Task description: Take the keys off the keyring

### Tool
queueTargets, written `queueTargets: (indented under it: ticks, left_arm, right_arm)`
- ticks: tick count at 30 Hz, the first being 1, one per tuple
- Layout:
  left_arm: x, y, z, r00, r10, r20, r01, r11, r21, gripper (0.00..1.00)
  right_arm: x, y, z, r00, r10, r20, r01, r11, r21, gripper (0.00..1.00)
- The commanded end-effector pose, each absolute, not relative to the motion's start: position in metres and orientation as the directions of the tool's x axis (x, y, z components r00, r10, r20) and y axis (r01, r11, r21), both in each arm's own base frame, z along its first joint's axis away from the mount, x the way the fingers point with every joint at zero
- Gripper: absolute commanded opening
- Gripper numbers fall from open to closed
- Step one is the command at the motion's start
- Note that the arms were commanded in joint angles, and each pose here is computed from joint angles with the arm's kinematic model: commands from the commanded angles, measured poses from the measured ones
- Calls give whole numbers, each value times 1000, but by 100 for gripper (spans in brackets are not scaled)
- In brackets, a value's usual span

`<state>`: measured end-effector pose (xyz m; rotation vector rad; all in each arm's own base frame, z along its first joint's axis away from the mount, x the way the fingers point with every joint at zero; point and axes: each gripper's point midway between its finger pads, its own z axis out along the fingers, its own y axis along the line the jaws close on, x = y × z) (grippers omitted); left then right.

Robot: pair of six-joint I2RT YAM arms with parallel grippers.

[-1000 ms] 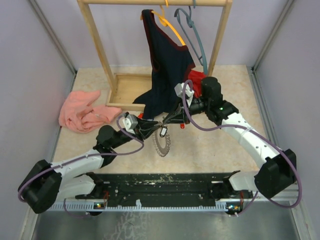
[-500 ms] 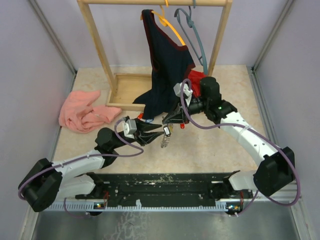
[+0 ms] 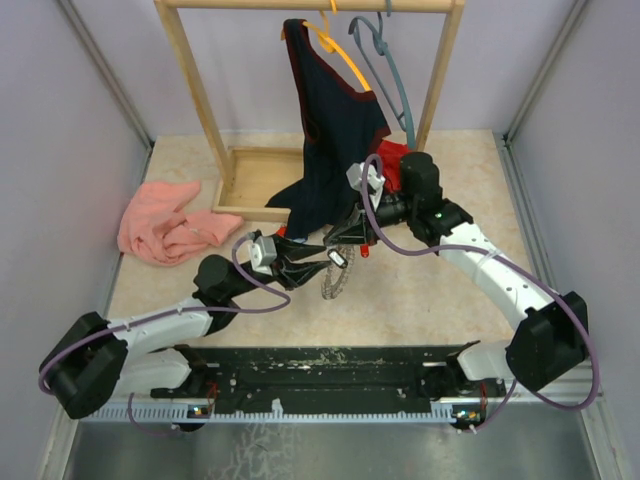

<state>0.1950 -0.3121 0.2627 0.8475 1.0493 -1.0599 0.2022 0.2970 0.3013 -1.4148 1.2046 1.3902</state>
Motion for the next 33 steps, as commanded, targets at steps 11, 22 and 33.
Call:
queueTargets:
  ticks: [11, 22, 33]
  left_arm:
    - [195, -287, 268, 244, -237, -940, 909, 393, 137, 43]
    - [184, -300, 276, 196, -292, -936, 948, 299, 105, 35]
    - [181, -306, 285, 171, -339, -925, 951, 301, 66, 34]
  right_arm:
    - [188, 295, 324, -6, -26, -1000, -941, -339, 14, 0]
    - [189, 296, 321, -17, -28, -999, -939, -343, 26, 0]
    - [193, 297, 318, -24, -33, -999, -944, -328, 34, 0]
